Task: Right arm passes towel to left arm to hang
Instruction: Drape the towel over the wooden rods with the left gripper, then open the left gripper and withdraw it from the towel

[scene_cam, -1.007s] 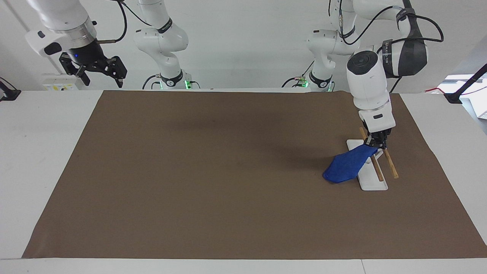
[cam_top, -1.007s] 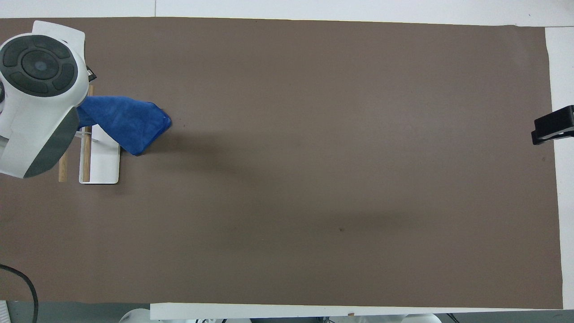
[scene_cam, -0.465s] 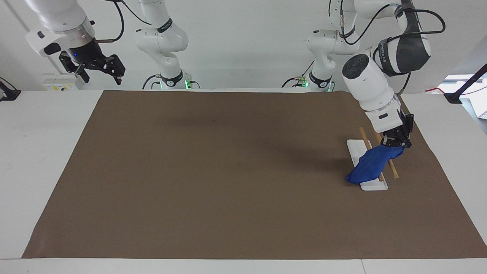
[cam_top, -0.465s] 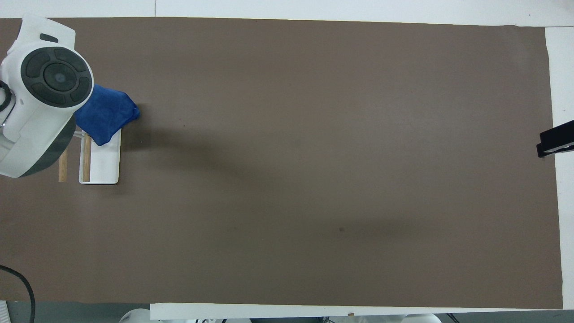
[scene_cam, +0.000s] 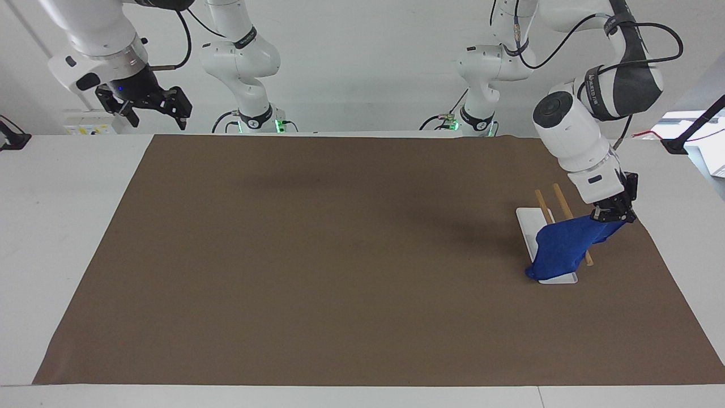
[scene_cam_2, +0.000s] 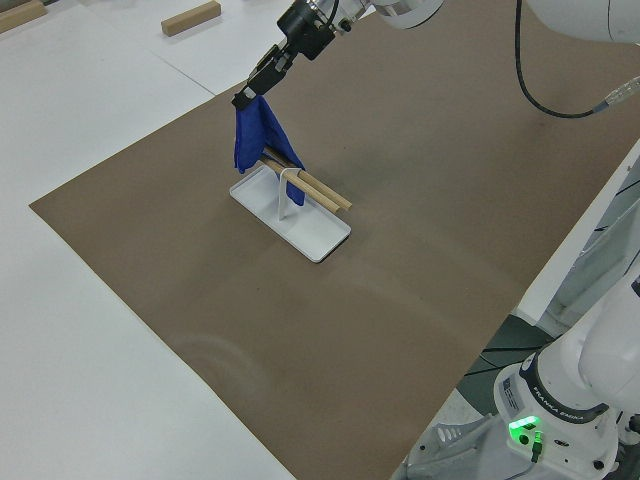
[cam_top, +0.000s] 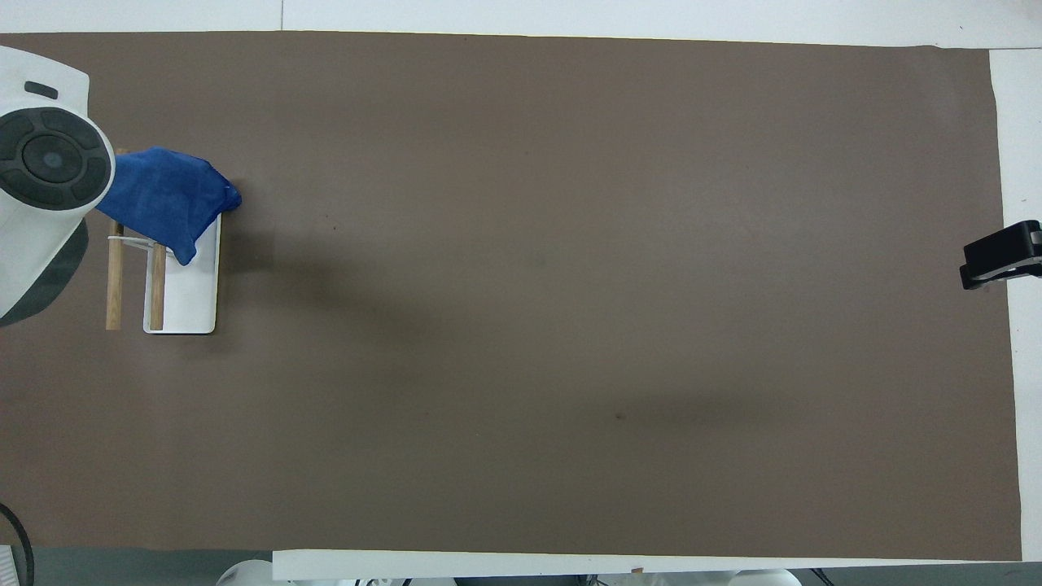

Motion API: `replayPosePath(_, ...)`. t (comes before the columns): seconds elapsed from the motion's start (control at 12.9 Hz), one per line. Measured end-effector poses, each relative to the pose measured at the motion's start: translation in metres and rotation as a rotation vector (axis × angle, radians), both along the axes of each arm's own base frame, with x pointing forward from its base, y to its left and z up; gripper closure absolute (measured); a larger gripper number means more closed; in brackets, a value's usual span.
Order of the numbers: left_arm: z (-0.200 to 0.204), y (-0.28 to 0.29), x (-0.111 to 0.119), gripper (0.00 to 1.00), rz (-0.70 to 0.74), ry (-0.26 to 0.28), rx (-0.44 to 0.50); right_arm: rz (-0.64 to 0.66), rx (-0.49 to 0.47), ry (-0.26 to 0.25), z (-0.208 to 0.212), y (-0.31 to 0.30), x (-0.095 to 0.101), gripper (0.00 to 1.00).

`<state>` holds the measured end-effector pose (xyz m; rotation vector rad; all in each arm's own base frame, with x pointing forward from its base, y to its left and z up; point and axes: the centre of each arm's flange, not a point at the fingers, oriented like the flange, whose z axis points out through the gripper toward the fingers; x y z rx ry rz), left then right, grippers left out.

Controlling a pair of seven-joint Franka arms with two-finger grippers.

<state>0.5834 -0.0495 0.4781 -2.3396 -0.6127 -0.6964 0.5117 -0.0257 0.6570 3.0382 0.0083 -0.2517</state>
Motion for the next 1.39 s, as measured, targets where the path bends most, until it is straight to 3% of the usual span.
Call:
replayPosePath(0.7,-0.054,0.093,-0.038,0.95,-0.075,-0.047,-0.106,0.013,0.002,0.002,0.000,0.000,0.000,0.00)
replayPosePath(1.08,-0.056,0.057,-0.038,0.34,-0.133,-0.041,-0.115,0.014,0.003,0.002,0.000,0.001,0.000,0.00)
replayPosePath(1.24,-0.057,0.016,-0.041,0.07,-0.103,-0.020,-0.205,0.014,0.003,0.002,0.000,0.001,0.000,0.00)
replayPosePath(1.32,-0.053,-0.007,-0.043,0.00,-0.059,0.004,-0.275,0.014,0.003,0.002,0.000,0.001,0.000,0.00)
replayPosePath(1.39,-0.041,-0.025,-0.042,0.00,-0.029,0.035,-0.334,0.014,0.003,0.002,0.000,0.001,0.000,0.00)
